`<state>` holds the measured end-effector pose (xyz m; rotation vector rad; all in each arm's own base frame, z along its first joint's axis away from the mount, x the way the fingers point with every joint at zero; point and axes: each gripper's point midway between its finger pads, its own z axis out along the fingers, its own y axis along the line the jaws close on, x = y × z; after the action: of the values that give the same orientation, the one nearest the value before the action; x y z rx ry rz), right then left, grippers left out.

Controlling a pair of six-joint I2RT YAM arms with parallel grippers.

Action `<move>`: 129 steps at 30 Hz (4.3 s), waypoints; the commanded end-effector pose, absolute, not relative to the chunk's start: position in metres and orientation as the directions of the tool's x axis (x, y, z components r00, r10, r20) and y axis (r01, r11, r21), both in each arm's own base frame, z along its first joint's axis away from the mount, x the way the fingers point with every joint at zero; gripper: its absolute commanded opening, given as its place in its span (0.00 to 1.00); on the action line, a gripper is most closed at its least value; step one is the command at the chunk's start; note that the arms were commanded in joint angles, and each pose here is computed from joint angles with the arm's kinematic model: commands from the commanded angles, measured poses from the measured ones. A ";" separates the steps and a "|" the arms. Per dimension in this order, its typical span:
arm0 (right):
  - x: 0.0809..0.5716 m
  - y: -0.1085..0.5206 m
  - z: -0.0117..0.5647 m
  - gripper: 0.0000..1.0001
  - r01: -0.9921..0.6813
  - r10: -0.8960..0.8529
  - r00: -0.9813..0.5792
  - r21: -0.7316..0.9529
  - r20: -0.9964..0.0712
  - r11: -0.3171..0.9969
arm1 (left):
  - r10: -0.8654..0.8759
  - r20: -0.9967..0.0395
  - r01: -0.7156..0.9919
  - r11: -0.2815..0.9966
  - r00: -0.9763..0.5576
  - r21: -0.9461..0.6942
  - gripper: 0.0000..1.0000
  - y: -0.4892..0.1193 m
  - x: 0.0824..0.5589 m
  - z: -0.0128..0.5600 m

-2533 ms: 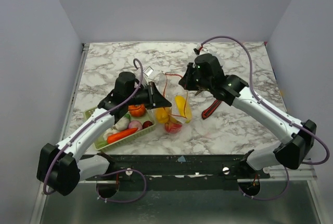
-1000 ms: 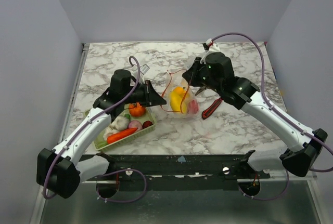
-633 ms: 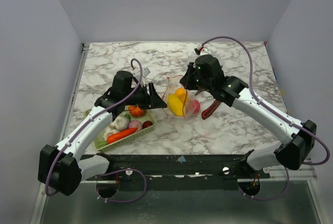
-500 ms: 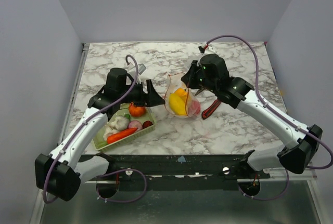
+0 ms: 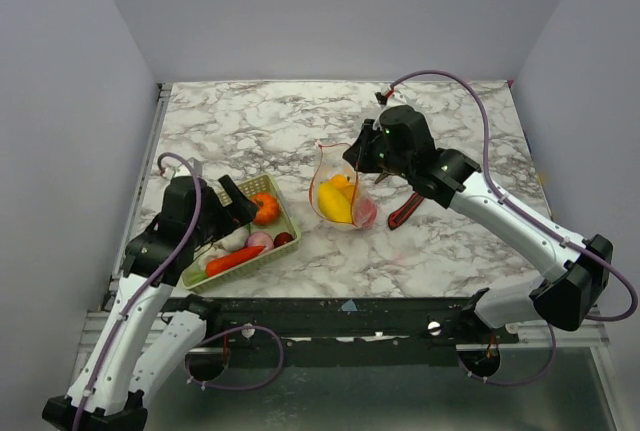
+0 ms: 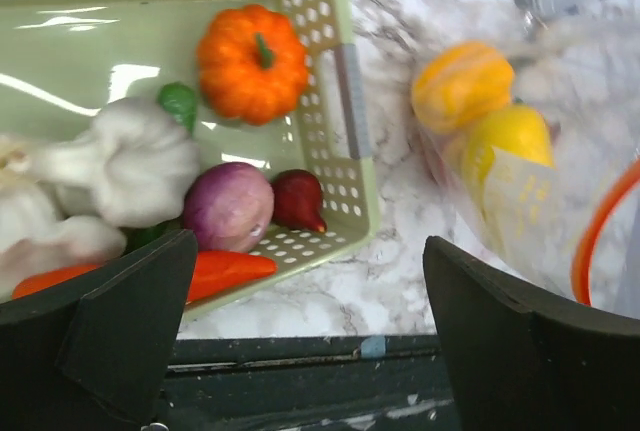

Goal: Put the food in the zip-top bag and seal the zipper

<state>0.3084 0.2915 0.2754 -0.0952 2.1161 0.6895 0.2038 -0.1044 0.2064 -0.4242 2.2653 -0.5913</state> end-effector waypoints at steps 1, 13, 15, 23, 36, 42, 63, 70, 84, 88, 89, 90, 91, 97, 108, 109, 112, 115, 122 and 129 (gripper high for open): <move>0.308 0.300 0.276 0.00 -0.331 0.190 -0.612 0.466 -0.768 0.821 | -0.661 -0.552 -0.453 0.750 -0.508 -0.481 0.99 -0.053 0.197 0.185; 0.304 0.293 0.284 0.00 -0.335 0.196 -0.594 0.461 -0.780 0.822 | -0.604 -0.590 -0.703 0.706 -0.536 -0.085 0.98 0.023 0.203 0.126; 0.304 0.293 0.284 0.00 -0.334 0.197 -0.593 0.460 -0.781 0.823 | -0.593 -0.604 -0.700 0.710 -0.532 -0.081 0.97 0.026 0.205 0.117; 0.304 0.296 0.282 0.00 -0.339 0.195 -0.599 0.467 -0.776 0.817 | -0.585 -0.618 -0.677 0.727 -0.525 -0.113 0.84 0.022 0.214 0.092; 0.302 0.299 0.282 0.00 -0.348 0.196 -0.606 0.478 -0.771 0.807 | -0.608 -0.606 -0.673 0.723 -0.513 -0.156 0.81 0.014 0.227 0.075; 0.302 0.300 0.283 0.00 -0.351 0.195 -0.609 0.481 -0.769 0.803 | -0.644 -0.581 -0.693 0.698 -0.497 -0.181 0.56 0.011 0.223 0.064; 0.304 0.308 0.283 0.00 -0.360 0.194 -0.622 0.497 -0.759 0.789 | -0.549 -0.698 -0.368 0.833 -0.459 -0.413 0.00 -0.025 0.243 0.190; 0.303 0.313 0.280 0.00 -0.365 0.193 -0.633 0.509 -0.750 0.779 | -0.511 -0.773 -0.184 0.859 -0.375 -0.478 0.00 -0.039 0.237 0.248; 0.300 0.319 0.289 0.00 -0.379 0.216 -0.638 0.545 -0.739 0.748 | -0.371 -0.884 0.909 0.190 -0.284 -0.371 0.00 -0.189 0.140 0.403; 0.298 0.323 0.294 0.00 -0.379 0.242 -0.647 0.581 -0.723 0.721 | -0.297 -0.905 0.947 0.006 -0.304 -0.321 0.00 -0.215 0.125 0.400; 0.296 0.326 0.297 0.00 -0.388 0.245 -0.651 0.593 -0.718 0.705 | -0.276 -0.910 0.949 -0.037 -0.311 -0.313 0.00 -0.223 0.122 0.396; 0.295 0.328 0.299 0.00 -0.392 0.250 -0.654 0.603 -0.714 0.695 | -0.269 -0.913 0.952 -0.062 -0.306 -0.301 0.00 -0.228 0.121 0.393; 0.294 0.329 0.300 0.00 -0.394 0.253 -0.658 0.611 -0.709 0.687 | -0.267 -0.911 0.949 -0.077 -0.315 -0.306 0.00 -0.234 0.124 0.389; 0.289 0.334 0.307 0.00 -0.405 0.265 -0.670 0.641 -0.693 0.652 | -0.268 -0.893 0.932 -0.064 -0.362 -0.358 0.00 -0.247 0.157 0.365; 0.287 0.339 0.305 0.00 -0.417 0.248 -0.684 0.647 -0.686 0.638 | -0.283 -0.828 0.865 -0.012 -0.484 -0.501 0.00 -0.263 0.214 0.334; 0.286 0.339 0.304 0.00 -0.415 0.248 -0.687 0.648 -0.684 0.638 | -0.297 -0.823 0.859 0.021 -0.484 -0.512 0.00 -0.260 0.221 0.330; 0.284 0.340 0.306 0.00 -0.422 0.242 -0.691 0.652 -0.681 0.630 | -0.336 -0.800 0.809 0.154 -0.497 -0.567 0.00 -0.254 0.248 0.316; 0.283 0.344 0.306 0.00 -0.424 0.241 -0.703 0.666 -0.670 0.614 | -0.344 -0.837 0.760 0.365 -0.426 -0.537 0.00 -0.244 0.274 0.299; 0.276 0.354 0.319 0.00 -0.427 0.255 -0.732 0.716 -0.632 0.552 | -0.287 -0.889 0.658 0.598 -0.357 -0.458 0.00 -0.223 0.297 0.269; 0.272 0.356 0.323 0.00 -0.426 0.257 -0.744 0.734 -0.617 0.530 | -0.208 -0.930 0.551 0.757 -0.304 -0.350 0.00 -0.199 0.303 0.247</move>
<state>0.2763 0.3469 0.2951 -0.1150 2.1396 1.1510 0.2905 -0.2263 0.2544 0.3065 1.7101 -1.0144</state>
